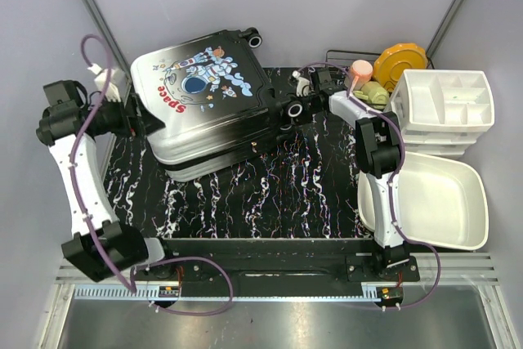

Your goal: Open, take out, and arrange the luggage

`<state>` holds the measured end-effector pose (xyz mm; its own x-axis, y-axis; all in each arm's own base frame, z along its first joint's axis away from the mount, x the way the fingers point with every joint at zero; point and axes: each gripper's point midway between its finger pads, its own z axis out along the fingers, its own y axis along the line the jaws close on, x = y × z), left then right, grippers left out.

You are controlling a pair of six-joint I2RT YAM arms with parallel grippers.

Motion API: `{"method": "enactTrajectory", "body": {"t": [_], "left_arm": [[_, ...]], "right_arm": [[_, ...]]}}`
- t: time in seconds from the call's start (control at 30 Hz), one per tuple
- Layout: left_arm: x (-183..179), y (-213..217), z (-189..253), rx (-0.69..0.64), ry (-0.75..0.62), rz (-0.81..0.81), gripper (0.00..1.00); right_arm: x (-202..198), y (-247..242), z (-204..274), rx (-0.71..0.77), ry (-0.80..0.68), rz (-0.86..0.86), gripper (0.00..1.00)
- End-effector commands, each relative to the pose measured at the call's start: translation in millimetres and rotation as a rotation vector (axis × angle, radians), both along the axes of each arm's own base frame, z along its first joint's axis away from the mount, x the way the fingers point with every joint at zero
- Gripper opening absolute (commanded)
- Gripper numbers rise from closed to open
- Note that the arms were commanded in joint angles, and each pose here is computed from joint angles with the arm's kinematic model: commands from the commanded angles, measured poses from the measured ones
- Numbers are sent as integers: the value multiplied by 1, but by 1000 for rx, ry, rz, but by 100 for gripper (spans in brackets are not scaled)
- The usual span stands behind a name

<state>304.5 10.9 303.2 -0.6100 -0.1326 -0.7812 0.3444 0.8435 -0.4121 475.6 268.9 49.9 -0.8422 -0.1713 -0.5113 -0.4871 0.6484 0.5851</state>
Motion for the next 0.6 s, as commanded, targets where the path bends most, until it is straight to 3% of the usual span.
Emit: {"method": "enactTrajectory", "body": {"t": [0.0,0.17,0.37,0.57], "left_arm": [[-31,-32,-13,123,-47,-191,86],[-47,-41,-30,125,-8,-218,80],[-55,-34,-65,158,107,-195,72],[-28,-11,-88,193,173,-86,71]], "right_arm": [[-35,16,-17,19,151,23,55],[-79,26,-17,66,272,27,42],[-139,33,-10,121,379,33,39],[-221,60,10,175,464,112,39]]}}
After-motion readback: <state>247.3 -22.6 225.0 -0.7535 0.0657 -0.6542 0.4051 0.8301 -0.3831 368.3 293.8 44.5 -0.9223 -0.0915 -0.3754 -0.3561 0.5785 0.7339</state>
